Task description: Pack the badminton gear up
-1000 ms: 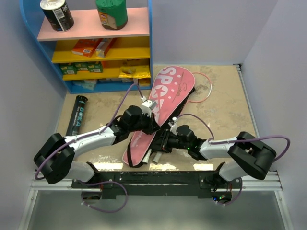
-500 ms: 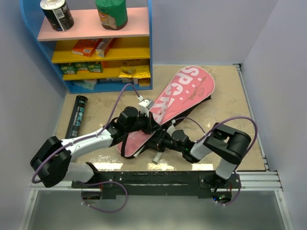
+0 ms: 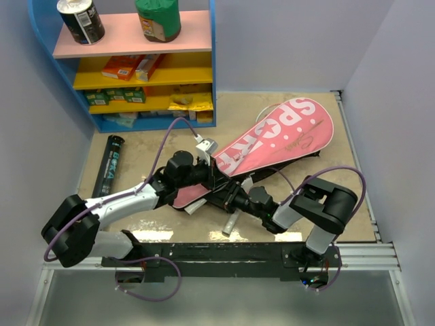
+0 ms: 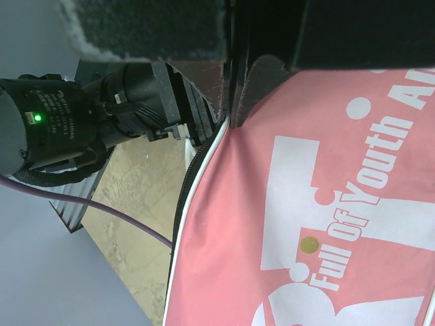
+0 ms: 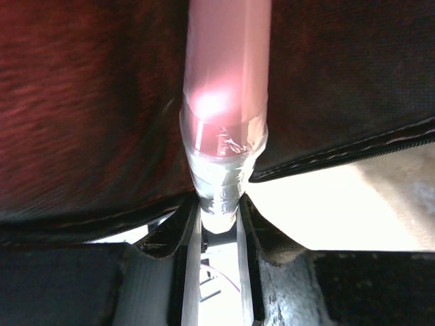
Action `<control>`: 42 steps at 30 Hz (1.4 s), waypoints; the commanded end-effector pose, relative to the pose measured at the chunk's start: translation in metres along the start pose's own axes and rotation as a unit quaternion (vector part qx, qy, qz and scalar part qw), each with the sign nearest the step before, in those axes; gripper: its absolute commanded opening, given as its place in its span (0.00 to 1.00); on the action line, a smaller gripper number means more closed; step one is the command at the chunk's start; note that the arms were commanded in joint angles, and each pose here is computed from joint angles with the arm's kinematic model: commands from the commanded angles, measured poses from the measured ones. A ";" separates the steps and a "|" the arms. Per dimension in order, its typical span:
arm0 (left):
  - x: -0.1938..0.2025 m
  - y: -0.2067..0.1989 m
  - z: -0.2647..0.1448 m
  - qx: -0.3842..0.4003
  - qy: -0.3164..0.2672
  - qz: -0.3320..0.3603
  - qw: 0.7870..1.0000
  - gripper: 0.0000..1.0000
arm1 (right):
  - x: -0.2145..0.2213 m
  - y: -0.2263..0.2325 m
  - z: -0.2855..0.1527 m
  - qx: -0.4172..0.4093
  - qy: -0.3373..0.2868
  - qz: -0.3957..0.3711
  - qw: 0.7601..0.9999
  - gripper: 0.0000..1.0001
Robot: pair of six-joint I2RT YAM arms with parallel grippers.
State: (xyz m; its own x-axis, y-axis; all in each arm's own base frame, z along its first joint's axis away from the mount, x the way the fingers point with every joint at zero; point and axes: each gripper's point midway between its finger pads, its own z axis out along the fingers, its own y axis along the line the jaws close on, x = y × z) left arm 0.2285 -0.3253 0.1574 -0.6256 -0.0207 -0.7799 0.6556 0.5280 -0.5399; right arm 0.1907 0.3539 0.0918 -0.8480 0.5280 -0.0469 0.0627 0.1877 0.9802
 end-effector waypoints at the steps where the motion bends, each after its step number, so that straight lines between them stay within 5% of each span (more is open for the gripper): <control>1: 0.036 0.001 -0.004 0.017 0.057 -0.033 0.998 0.00 | -0.057 0.022 -0.006 -0.032 -0.136 -0.009 0.990 0.00; 15: 0.059 0.015 0.007 0.010 0.094 -0.041 0.995 0.00 | -0.072 -0.007 -0.002 0.006 -0.165 -0.044 0.985 0.00; 22: 0.034 0.008 0.002 0.004 0.069 -0.015 0.997 0.36 | -0.075 -0.011 0.010 0.003 -0.160 -0.054 0.986 0.00; 26: 0.009 0.021 -0.011 -0.070 0.059 0.025 0.995 0.49 | -0.076 -0.015 0.012 0.002 -0.156 -0.054 0.986 0.00; 29: -0.015 0.046 -0.029 -0.172 0.040 0.047 0.983 0.53 | -0.075 -0.021 0.012 0.003 -0.150 -0.053 0.987 0.00; 36: -0.062 0.132 -0.081 -0.406 -0.027 0.050 0.912 0.52 | -0.077 -0.031 0.011 -0.001 -0.142 -0.049 0.989 0.00; 42: -0.052 0.213 -0.091 -0.503 -0.011 0.021 0.864 0.44 | -0.077 -0.029 0.011 -0.016 -0.134 -0.049 0.990 0.00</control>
State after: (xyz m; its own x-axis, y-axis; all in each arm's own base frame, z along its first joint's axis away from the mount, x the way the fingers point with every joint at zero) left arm 0.3375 -0.1765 0.1329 -0.5847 -0.0057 -0.8113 0.1215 0.9881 -0.0945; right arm 0.2511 0.3182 0.0496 -0.7028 0.7002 -0.1255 0.0760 0.2494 0.9654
